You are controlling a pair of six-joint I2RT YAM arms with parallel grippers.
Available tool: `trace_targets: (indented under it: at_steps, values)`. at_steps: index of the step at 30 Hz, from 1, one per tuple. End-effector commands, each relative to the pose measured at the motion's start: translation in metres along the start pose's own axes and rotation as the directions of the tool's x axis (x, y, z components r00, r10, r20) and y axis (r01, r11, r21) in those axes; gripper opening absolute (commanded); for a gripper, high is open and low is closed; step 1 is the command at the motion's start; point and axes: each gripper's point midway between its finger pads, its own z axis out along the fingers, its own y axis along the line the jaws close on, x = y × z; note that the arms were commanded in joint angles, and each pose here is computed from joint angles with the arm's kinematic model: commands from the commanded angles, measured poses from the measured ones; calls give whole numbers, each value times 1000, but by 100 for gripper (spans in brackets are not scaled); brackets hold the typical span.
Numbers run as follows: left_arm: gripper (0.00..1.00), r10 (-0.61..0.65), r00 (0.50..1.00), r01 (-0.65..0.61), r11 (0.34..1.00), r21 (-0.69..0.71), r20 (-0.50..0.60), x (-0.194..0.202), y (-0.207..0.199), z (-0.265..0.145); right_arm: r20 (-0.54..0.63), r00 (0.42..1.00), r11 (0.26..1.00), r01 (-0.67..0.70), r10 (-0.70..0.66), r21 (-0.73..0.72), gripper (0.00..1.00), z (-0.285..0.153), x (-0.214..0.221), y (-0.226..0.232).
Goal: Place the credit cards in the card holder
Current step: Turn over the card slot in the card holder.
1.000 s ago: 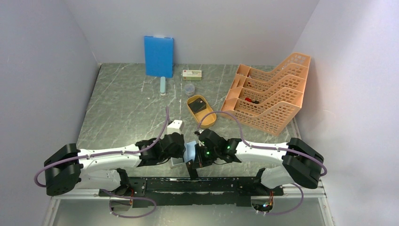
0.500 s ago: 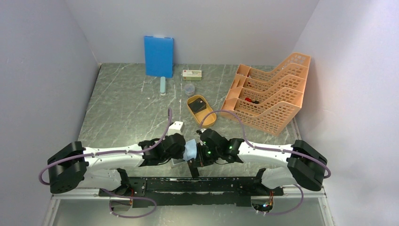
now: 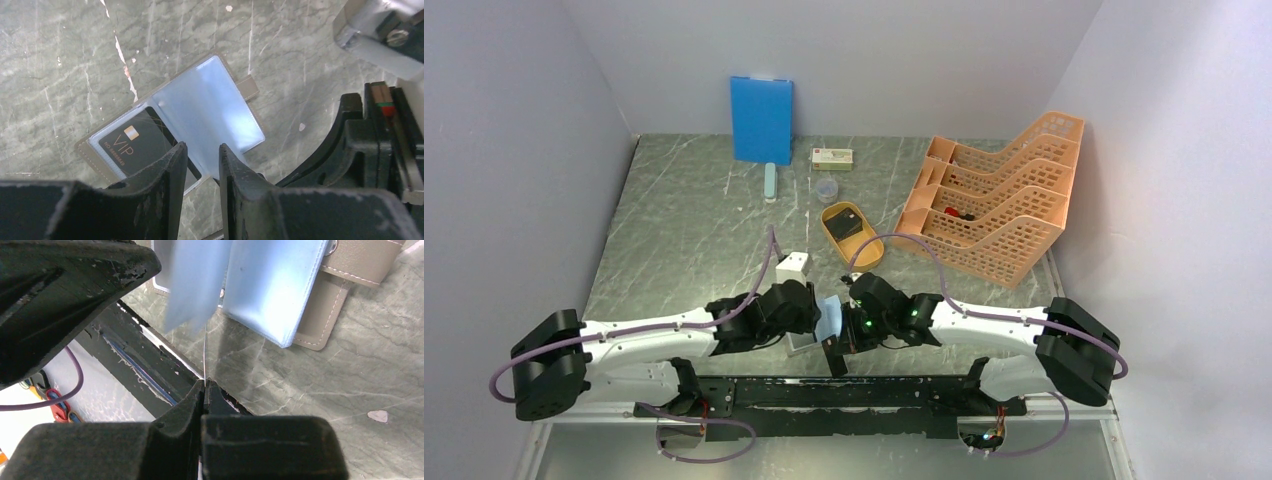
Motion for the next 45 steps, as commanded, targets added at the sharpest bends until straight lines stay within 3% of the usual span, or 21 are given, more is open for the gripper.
trace_targets:
  at_steps: [1,11,27,38,45]
  values:
    - [35,-19,999,18,1000,21,32,-9,-3,2,30,1000,1000,9,-8,-24,0,-3,-7,8]
    - [35,-25,1000,25,1000,20,16,-5,0,11,34,999,1000,7,-7,-10,0,-4,-8,6]
    - [35,-73,996,75,996,-54,48,-4,29,-8,42,997,997,69,-70,31,0,1,-29,11]
    - [34,-174,981,183,977,-113,87,-1,52,-23,5,996,996,88,-88,25,0,26,-49,10]
    - [30,-189,980,198,960,-199,60,14,71,-20,88,996,999,27,-24,-37,0,8,-79,4]
